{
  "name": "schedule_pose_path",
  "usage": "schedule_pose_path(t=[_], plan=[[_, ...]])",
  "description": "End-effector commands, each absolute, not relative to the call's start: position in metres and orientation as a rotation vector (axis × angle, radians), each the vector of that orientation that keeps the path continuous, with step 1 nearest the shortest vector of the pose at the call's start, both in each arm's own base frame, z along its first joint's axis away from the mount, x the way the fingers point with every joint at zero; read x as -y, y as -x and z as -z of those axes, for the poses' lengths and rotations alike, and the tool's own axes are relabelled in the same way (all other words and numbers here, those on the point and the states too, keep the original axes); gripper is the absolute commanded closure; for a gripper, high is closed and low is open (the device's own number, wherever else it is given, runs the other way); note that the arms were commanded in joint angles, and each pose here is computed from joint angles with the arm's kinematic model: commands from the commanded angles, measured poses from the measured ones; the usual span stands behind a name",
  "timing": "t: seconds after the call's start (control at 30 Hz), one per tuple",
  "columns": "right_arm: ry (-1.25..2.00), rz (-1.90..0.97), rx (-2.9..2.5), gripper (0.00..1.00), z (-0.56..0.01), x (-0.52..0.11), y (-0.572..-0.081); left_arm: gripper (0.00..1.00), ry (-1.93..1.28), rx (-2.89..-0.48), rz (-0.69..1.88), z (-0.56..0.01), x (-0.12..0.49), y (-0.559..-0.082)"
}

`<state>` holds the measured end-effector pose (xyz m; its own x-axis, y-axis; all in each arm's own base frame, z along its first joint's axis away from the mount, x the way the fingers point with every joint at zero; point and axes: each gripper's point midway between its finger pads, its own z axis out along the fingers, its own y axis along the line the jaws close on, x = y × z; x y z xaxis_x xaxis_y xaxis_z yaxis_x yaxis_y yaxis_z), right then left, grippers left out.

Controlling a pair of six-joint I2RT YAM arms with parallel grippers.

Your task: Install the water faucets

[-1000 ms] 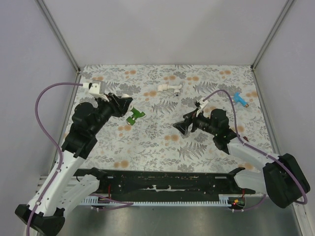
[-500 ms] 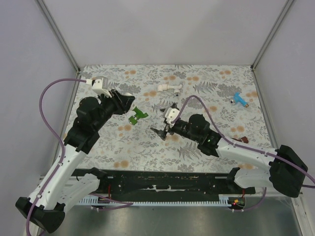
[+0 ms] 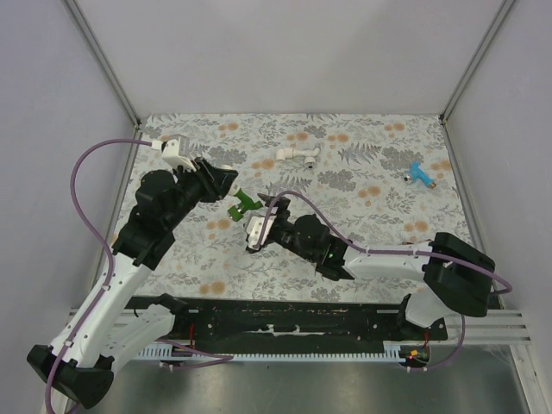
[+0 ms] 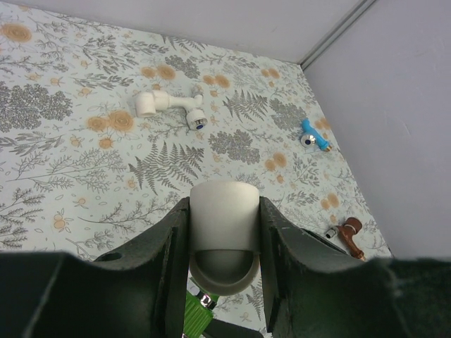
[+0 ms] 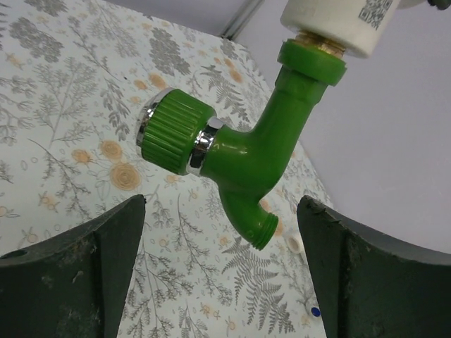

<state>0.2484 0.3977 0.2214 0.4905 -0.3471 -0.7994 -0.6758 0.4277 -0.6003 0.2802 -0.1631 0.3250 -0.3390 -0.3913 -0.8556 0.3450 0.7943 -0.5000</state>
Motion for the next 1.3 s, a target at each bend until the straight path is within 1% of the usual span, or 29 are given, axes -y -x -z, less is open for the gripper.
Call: schedule_pose_path(t=[0.0,0.03,0.07,0.13,0.17,0.27,0.3,0.43,0.47,0.5,0.57,0.73,0.87,1.0,1.13,1.23,1.27], plan=[[1.033,-0.105,-1.014,0.06,-0.259,-0.399,-0.275,0.98,0.061,-1.646,0.827,-0.370,0.165,-0.274],[1.023,-0.084,-1.011,0.06,-0.258,-0.399,-0.278,0.98,0.059,-1.647,0.830,-0.370,0.165,-0.274],[1.014,-0.075,-1.006,0.09,-0.257,-0.400,-0.280,0.98,0.056,-1.646,0.832,-0.371,0.166,-0.272],[0.984,-0.065,-1.000,0.17,-0.257,-0.400,-0.283,0.98,0.055,-1.649,0.835,-0.371,0.165,-0.271],[0.974,-0.063,-1.000,0.24,-0.257,-0.401,-0.285,0.98,0.052,-1.650,0.839,-0.371,0.166,-0.270],[0.947,-0.067,-0.990,0.40,-0.259,-0.403,-0.286,0.98,0.034,-1.653,0.846,-0.370,0.167,-0.267],[0.940,-0.080,-0.989,0.48,-0.260,-0.403,-0.286,0.98,0.027,-1.652,0.844,-0.370,0.167,-0.267],[0.980,-0.223,-1.010,0.72,-0.262,-0.409,-0.270,0.98,0.000,-1.645,0.825,-0.367,0.166,-0.264],[1.004,-0.276,-1.028,0.82,-0.261,-0.408,-0.266,0.98,-0.013,-1.639,0.824,-0.368,0.166,-0.263],[1.013,-0.345,-1.049,0.89,-0.262,-0.407,-0.262,0.98,-0.031,-1.630,0.823,-0.368,0.166,-0.261],[1.054,-0.520,-1.081,0.91,-0.263,-0.406,-0.249,0.98,-0.082,-1.600,0.837,-0.372,0.170,-0.257],[1.066,-0.947,-1.161,0.92,-0.278,-0.389,-0.227,0.98,-0.239,-1.524,0.905,-0.378,0.185,-0.243],[1.035,-1.254,-1.224,0.93,-0.290,-0.377,-0.217,0.98,-0.348,-1.390,1.023,-0.389,0.201,-0.226],[0.954,-1.509,-1.256,0.92,-0.296,-0.370,-0.214,0.98,-0.383,-1.267,1.120,-0.397,0.208,-0.211],[0.806,-1.715,-1.311,0.88,-0.298,-0.362,-0.225,0.98,-0.355,-1.170,1.170,-0.405,0.205,-0.203],[0.701,-1.842,-1.300,0.87,-0.303,-0.354,-0.234,0.98,-0.297,-1.180,1.184,-0.402,0.202,-0.207],[0.700,-1.857,-1.303,0.85,-0.302,-0.354,-0.236,0.98,-0.269,-1.190,1.186,-0.401,0.201,-0.210]])
